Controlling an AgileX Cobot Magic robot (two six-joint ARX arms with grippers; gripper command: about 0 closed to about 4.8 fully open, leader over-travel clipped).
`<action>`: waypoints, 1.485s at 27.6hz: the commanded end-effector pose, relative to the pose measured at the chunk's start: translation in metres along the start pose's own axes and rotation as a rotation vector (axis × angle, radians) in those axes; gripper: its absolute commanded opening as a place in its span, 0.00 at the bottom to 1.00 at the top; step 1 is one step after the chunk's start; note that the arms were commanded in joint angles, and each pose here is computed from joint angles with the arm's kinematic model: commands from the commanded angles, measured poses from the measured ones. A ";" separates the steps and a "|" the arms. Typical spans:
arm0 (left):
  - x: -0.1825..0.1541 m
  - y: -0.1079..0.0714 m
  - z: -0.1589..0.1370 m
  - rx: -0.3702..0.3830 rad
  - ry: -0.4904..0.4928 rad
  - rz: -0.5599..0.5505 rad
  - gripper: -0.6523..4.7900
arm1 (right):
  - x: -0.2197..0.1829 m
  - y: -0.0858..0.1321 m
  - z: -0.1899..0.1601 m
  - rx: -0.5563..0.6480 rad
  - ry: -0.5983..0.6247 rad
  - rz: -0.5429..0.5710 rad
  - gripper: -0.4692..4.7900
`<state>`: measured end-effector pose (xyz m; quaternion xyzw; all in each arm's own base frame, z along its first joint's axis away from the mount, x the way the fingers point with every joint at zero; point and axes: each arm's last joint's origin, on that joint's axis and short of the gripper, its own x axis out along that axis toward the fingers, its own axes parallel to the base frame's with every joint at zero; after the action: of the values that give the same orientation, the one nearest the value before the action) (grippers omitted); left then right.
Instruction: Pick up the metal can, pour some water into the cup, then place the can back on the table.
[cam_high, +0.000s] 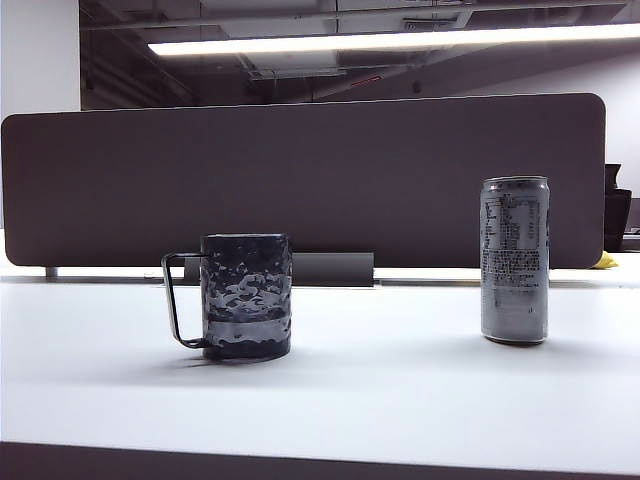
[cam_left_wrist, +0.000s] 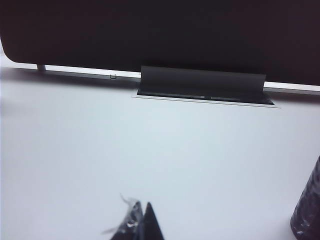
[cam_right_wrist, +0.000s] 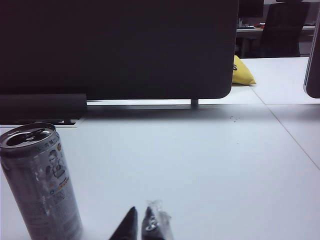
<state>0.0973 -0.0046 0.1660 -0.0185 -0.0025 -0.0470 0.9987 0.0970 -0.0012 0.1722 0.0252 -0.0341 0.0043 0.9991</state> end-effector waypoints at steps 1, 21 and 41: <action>0.000 0.000 0.000 0.004 0.008 0.019 0.11 | 0.000 0.000 0.001 0.000 -0.016 0.002 0.13; 0.000 -0.006 -0.001 0.003 0.009 -0.012 0.11 | 0.000 0.000 0.001 0.000 -0.016 0.002 0.13; -0.012 -0.051 -0.002 0.001 0.026 -0.501 0.11 | 0.000 0.000 0.001 0.000 -0.016 0.003 0.13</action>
<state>0.0809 -0.0542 0.1642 -0.0160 0.0114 -0.2921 0.9562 0.0970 -0.0012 0.1722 0.0252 -0.0341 0.0043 0.9991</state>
